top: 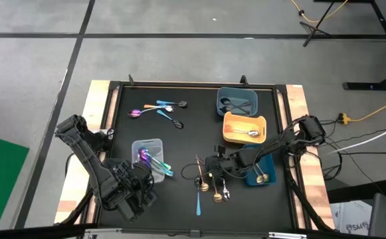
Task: Sort silverware by color (type)
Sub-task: Put the black spoon into the light blue bin
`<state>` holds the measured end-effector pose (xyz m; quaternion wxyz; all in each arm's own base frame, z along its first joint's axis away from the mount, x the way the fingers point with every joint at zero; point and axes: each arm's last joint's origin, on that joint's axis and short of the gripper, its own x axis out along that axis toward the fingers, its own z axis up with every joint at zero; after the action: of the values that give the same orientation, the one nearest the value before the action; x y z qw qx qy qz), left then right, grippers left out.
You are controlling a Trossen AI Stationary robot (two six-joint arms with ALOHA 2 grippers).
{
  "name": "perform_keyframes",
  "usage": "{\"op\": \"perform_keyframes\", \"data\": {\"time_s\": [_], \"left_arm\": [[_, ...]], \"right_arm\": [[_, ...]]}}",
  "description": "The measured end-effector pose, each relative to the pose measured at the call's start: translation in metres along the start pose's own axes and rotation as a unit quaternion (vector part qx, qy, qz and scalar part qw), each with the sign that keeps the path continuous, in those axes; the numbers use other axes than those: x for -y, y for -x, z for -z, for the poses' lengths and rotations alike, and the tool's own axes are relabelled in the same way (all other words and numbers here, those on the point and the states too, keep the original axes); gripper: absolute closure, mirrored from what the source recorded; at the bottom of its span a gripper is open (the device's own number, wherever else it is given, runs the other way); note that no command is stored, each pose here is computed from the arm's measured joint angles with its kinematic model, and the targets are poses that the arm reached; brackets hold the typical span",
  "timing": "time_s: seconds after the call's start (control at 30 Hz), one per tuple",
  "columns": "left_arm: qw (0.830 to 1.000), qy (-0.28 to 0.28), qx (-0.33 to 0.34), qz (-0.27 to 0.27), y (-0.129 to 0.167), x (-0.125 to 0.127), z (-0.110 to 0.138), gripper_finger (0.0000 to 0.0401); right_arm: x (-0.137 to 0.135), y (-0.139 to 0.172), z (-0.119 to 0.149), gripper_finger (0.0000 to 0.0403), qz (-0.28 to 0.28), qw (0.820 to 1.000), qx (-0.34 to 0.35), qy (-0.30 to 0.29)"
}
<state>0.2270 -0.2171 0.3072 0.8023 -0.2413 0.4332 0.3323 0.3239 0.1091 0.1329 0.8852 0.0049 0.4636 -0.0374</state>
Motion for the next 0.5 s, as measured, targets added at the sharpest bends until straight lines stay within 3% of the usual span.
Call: {"op": "perform_keyframes", "data": {"time_s": [0.23,0.5], "left_arm": [[1.0,0.0,0.0,0.0,0.0,0.0,0.0,0.0353],[1.0,0.005,-0.001,0.008,0.0,0.002,0.0,0.0353]], "right_arm": [[0.003,0.0,0.001,0.0336,0.004,1.0,-0.009,-0.002],[0.013,-0.002,0.003,0.0336,0.018,0.997,-0.033,-0.064]]}}
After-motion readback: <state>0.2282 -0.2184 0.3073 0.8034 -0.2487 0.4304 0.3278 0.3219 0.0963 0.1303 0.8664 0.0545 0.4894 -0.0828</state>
